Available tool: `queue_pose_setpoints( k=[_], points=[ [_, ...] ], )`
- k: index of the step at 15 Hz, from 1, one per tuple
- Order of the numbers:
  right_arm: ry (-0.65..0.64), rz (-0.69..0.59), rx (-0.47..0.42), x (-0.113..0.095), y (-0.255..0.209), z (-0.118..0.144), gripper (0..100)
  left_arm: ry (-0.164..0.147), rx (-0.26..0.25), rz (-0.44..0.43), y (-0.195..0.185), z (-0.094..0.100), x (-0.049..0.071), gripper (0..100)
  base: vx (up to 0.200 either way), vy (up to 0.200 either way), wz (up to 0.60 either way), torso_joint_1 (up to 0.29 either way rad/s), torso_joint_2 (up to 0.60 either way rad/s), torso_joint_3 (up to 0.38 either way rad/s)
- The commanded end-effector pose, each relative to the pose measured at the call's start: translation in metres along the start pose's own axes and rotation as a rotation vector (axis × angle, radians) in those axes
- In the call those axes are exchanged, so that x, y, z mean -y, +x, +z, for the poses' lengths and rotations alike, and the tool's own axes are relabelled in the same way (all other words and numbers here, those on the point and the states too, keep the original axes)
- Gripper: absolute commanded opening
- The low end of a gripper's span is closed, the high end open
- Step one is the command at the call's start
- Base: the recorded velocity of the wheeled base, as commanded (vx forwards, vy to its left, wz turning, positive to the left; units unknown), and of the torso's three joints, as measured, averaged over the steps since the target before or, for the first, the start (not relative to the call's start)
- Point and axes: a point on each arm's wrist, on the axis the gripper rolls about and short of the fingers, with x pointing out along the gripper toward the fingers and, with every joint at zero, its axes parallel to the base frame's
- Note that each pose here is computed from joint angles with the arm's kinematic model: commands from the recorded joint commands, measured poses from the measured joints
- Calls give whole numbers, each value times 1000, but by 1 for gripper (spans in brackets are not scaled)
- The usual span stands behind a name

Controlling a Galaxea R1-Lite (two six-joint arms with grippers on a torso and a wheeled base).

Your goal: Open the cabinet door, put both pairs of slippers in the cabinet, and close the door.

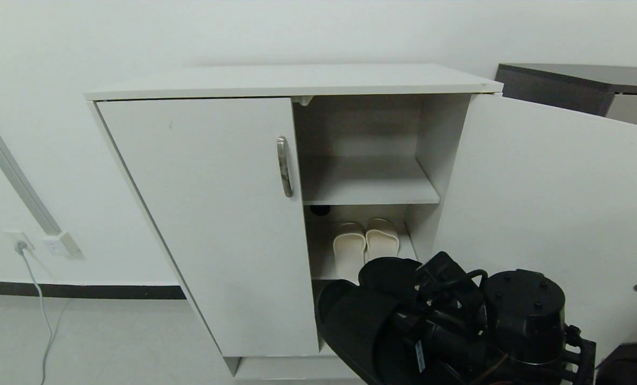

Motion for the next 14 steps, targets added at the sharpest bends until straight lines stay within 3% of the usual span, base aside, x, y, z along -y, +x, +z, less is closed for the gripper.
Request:
queue_pose_setpoints(
  k=[1, 4, 9, 10, 12, 13, 14],
  points=[
    [-1, 7, 11, -2, -1, 0, 0, -1, 0, -1, 0, 0, 0, 0, 0, 0, 0, -2, 119, 105],
    [-1, 8, 17, -1, -2, -1, 0, 2, 0, 0, 0, 0, 0, 0, 0, 200, 0, -1, 46, 40],
    [0, -8, 16, -1, -2, -1, 0, 1, 0, 0, 0, 0, 0, 0, 0, 0, 0, 0, 0, 0],
    [-1, -41, 22, -1, 0, 1, 0, 1, 0, 0, 0, 0, 0, 0, 0, 0, 0, 0, 0, 0],
    [-13, -213, 24, -9, 9, 5, 0, 1, 0, 0, 0, 0, 0, 0, 0, 0, 0, 0, 0, 0],
    [-10, -371, 18, -13, 18, 10, 0, 1, 0, 0, 0, 0, 0, 0, 0, 0, 0, 0, 0, 0],
    [7, -418, 28, -13, 20, 17, 0, 1, 0, 0, 0, 0, 0, 0, 0, 0, 0, 0, 0, 0]
  ],
)
